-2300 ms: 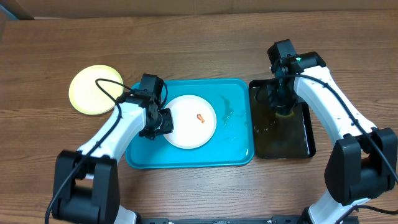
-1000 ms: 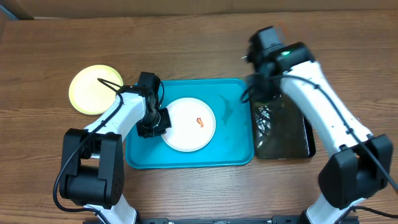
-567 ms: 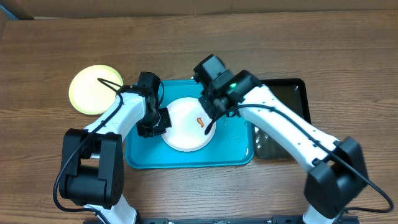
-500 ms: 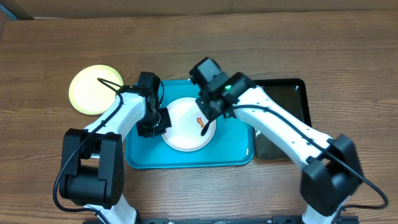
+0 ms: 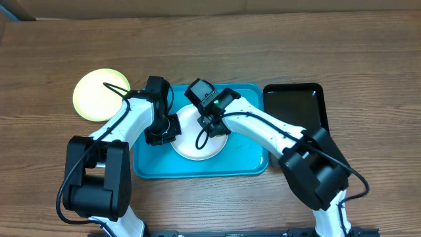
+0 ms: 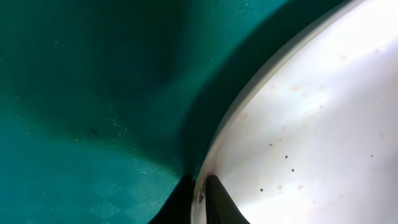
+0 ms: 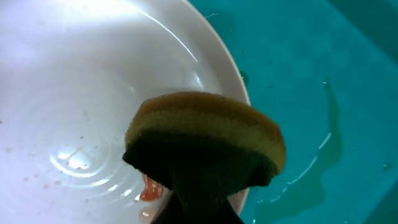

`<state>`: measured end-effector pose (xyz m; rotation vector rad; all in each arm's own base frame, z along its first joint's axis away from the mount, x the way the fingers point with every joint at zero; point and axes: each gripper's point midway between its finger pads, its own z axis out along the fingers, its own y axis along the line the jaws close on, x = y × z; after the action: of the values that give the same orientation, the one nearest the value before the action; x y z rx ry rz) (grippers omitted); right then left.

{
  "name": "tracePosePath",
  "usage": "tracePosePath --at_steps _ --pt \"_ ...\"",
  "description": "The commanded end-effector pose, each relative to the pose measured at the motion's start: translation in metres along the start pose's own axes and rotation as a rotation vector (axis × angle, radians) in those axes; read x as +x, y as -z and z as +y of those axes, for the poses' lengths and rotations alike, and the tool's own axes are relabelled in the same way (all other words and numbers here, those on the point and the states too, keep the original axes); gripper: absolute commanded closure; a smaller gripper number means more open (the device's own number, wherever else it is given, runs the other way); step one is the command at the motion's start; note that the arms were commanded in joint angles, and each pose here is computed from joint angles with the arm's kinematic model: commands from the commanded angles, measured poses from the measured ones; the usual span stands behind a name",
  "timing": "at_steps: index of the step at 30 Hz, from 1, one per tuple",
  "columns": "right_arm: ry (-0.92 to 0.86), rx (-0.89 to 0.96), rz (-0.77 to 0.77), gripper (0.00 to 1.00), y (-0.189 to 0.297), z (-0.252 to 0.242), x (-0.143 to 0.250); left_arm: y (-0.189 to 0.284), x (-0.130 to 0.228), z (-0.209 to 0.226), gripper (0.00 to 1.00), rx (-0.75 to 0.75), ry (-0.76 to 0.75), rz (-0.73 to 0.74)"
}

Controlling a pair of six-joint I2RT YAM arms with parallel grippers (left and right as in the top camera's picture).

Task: Clean dirty plates on tray and stack at the side
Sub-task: 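Carry the sponge left and wipe the white plate on the tray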

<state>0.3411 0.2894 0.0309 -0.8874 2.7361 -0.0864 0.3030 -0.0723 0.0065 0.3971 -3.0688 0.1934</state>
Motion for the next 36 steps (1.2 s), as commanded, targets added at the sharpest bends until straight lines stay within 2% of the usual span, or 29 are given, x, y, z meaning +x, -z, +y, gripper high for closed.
tracePosePath --at_steps 1,5,12,18,25,31,34,36 --pt "-0.013 0.014 0.004 0.96 -0.01 -0.002 0.0 0.0 -0.003 -0.002 0.9 0.001 0.002 -0.001" --pt "-0.017 0.0 0.033 0.96 -0.021 -0.001 0.005 0.0 -0.003 -0.002 0.9 0.001 0.001 -0.001" --pt "-0.039 -0.163 0.113 0.96 -0.039 0.03 0.021 0.0 -0.003 -0.002 0.9 0.001 0.001 -0.001" --pt "-0.085 -0.188 0.177 0.96 -0.056 0.038 0.036 0.0 -0.003 -0.002 0.9 0.0 0.001 0.0" --pt "-0.095 -0.334 0.205 0.96 -0.052 0.062 0.04 0.0 -0.003 -0.002 0.9 0.001 0.001 -0.001" --pt "-0.111 -0.463 0.167 0.96 -0.041 0.077 0.025 0.0 -0.003 -0.002 0.9 0.001 0.001 -0.001" --pt "-0.135 -0.556 0.106 0.96 -0.018 0.074 -0.001 0.0 -0.003 -0.002 0.89 0.001 0.001 0.0" --pt "-0.162 -0.637 0.014 0.96 0.015 0.062 -0.031 0.0 -0.003 -0.002 0.9 0.001 0.001 0.0"
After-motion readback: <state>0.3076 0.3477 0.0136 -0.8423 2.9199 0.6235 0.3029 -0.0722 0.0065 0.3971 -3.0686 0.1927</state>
